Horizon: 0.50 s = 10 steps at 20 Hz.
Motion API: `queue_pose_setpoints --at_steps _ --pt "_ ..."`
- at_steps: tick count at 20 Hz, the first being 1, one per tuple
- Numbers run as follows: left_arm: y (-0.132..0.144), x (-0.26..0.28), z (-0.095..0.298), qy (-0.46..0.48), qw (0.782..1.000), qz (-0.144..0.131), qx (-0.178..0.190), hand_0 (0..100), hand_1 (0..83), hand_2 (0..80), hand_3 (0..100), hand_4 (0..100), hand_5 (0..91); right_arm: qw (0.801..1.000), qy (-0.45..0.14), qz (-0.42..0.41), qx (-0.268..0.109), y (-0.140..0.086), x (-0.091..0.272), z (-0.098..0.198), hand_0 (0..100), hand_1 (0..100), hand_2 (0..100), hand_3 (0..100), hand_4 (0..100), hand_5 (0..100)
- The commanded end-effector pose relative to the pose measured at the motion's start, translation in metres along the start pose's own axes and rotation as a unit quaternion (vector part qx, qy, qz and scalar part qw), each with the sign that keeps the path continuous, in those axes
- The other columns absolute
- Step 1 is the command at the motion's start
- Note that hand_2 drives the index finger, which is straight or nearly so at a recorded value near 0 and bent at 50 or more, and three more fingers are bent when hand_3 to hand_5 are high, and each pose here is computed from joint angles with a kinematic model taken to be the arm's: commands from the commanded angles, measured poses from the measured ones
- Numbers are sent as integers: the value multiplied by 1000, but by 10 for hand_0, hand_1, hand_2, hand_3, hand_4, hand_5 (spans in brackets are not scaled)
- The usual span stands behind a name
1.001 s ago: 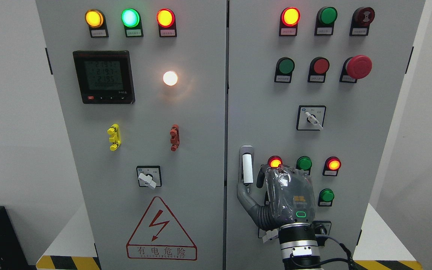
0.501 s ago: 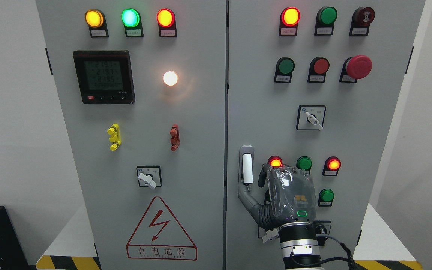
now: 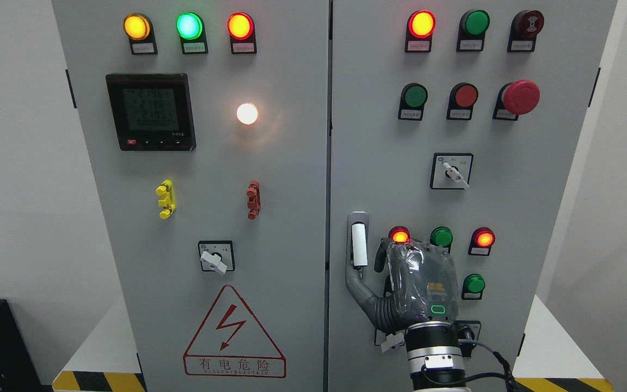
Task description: Release door handle
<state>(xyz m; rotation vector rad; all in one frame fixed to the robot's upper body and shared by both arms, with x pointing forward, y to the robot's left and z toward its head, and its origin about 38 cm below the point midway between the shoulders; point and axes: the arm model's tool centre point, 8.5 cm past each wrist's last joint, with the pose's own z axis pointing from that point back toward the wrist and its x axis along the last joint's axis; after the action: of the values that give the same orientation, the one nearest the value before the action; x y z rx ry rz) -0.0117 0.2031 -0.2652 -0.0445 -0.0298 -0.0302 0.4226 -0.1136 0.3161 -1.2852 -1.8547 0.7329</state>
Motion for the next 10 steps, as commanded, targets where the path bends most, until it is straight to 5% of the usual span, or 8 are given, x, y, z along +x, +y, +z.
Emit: queue_pose_setpoints --at_steps 1,10 --pt "1 0 0 0 1000 0 0 0 0 43 107 5 0 1000 -1 -2 -1 -1 1 0 339 383 703 964 793 751" --pt "1 0 0 0 1000 0 0 0 0 43 107 4 0 1000 0 -2 -1 -1 0 0 364 374 703 963 795 750"
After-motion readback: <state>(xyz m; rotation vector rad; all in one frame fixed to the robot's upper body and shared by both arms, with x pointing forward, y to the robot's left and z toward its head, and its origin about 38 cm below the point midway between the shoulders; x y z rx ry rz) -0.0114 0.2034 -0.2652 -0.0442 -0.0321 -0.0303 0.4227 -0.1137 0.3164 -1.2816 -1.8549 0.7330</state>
